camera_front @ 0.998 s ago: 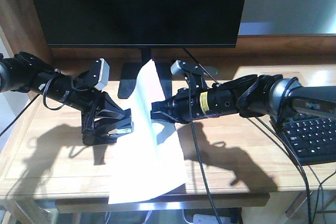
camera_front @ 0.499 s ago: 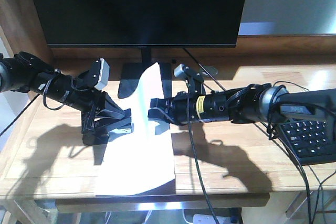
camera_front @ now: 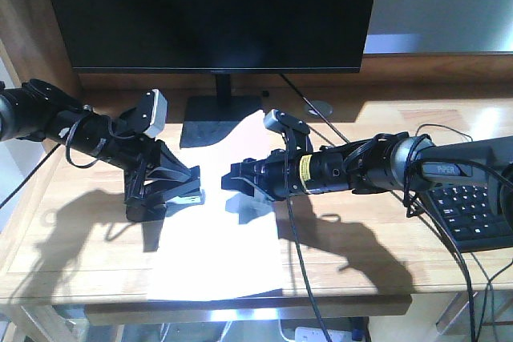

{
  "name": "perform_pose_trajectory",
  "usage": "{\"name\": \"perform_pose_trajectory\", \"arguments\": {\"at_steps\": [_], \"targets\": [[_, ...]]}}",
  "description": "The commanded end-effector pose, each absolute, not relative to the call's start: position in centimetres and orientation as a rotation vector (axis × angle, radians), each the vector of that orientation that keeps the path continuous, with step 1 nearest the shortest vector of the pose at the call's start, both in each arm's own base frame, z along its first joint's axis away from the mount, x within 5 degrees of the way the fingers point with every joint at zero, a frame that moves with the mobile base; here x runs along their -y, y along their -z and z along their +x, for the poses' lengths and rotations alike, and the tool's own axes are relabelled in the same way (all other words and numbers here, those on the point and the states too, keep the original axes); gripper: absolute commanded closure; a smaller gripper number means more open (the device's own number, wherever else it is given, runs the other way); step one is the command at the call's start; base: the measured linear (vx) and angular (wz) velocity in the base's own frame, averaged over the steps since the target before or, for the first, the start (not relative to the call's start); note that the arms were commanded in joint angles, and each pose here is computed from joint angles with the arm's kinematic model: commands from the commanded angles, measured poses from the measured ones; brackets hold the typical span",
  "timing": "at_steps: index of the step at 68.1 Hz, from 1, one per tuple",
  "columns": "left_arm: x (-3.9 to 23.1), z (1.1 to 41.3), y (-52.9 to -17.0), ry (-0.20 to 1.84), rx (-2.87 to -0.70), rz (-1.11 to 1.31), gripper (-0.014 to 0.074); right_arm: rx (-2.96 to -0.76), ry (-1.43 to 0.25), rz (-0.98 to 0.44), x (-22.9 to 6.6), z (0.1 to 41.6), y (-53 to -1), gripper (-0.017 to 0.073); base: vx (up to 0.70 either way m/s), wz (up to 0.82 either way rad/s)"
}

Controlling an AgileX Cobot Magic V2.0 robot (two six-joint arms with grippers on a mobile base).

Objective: Grab stapler and paper to desk for stapling

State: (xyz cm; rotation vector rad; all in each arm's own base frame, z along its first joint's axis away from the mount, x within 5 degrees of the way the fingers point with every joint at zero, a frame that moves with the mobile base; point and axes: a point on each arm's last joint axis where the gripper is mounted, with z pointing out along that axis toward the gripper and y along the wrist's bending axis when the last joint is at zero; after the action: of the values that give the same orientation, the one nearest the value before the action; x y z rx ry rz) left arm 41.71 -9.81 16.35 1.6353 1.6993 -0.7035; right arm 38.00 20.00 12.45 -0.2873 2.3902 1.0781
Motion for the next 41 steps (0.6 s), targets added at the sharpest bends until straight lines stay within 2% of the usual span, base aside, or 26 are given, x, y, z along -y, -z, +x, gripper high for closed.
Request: {"name": "perform_pose_trajectory", "arguments": {"at_steps": [1,8,20,28,41], "targets": [[10.2,41.7,-20.1,0.690,-1.623,1.580,0.0601,-2.303,-1.023,-0.331,-19.9,38.6,-15.3,-0.0029,0.00,0.00],[10.2,41.7,-20.1,0.690,-1.623,1.580,0.0601,-2.313,-0.890,-0.348,-19.2,39.0,-15.5,-0.0097,0.00,0.00],[10.2,41.7,-20.1,0.690,-1.623,1.580,0.0601,-2.255,-0.619,-0.430,-17.9,39.4,-17.8,-0.0098,0.00,0.00],[10.2,41.7,-20.1,0.690,-1.623,1.580,0.0601,-2.180,-0.546,-0.477,-17.4,39.0,-20.6,-0.0087,0.00,0.00],[10.2,41.7,-20.1,0.690,-1.623,1.580,0.0601,-2.054,-0.518,-0.491,-16.8,38.0,-25.3,-0.0061,0.00,0.00]]}}
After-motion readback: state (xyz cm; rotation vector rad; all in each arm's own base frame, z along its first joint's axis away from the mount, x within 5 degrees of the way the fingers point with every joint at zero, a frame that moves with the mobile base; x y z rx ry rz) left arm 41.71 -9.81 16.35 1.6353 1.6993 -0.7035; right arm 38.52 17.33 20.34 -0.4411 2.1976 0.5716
